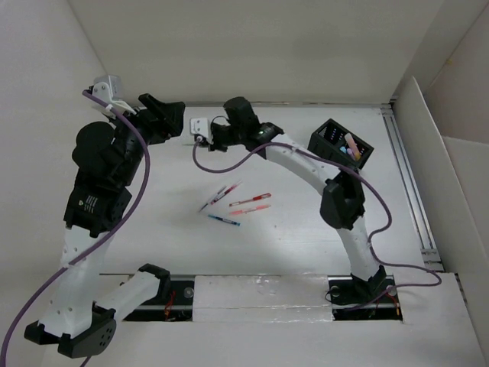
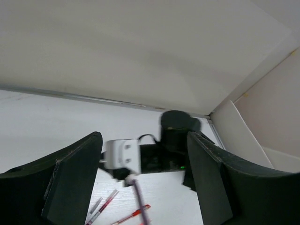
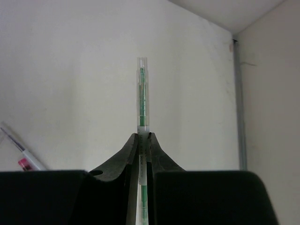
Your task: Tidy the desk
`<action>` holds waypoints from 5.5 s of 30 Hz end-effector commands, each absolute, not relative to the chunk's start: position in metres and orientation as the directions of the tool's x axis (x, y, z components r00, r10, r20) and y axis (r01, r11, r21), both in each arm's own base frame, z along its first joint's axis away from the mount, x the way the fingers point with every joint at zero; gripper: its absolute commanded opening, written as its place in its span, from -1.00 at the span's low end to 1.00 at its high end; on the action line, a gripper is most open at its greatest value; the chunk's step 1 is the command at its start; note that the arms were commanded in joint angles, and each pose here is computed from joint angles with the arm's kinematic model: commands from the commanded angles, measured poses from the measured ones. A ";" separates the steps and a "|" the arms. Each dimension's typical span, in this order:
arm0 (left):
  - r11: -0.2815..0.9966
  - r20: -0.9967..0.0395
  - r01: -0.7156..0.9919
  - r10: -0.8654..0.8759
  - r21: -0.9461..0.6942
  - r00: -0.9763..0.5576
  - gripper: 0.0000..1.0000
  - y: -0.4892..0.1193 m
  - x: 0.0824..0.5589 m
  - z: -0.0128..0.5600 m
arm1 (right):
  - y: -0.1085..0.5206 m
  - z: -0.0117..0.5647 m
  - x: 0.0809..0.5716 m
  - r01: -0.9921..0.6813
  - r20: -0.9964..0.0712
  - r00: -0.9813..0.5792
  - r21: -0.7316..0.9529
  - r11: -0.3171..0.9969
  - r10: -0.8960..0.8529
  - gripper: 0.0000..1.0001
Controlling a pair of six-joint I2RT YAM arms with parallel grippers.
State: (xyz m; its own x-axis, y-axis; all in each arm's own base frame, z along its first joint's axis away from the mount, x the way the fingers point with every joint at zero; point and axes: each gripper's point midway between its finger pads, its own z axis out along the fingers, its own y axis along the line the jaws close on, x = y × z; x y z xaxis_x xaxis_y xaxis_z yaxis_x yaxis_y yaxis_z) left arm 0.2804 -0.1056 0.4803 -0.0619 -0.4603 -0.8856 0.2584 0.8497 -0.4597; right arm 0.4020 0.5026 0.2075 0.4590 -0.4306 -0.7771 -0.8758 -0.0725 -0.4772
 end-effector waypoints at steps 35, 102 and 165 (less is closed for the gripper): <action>0.800 -0.884 0.379 -0.402 -0.466 -0.239 0.41 -0.155 0.310 0.424 | 0.091 0.321 0.478 -0.713 -0.908 0.353 -0.104 0.693 0.227 -1.00; 0.815 -0.889 0.356 -0.434 -0.457 -0.148 0.42 -0.126 0.265 0.456 | 0.399 0.145 0.240 -0.968 -0.783 0.186 -0.249 0.024 -0.594 -0.23; 0.795 -0.890 0.407 -0.440 -0.450 -0.125 0.43 -0.134 0.269 0.460 | 0.469 0.053 0.253 -0.992 -0.716 0.060 -0.118 0.037 -0.695 -1.00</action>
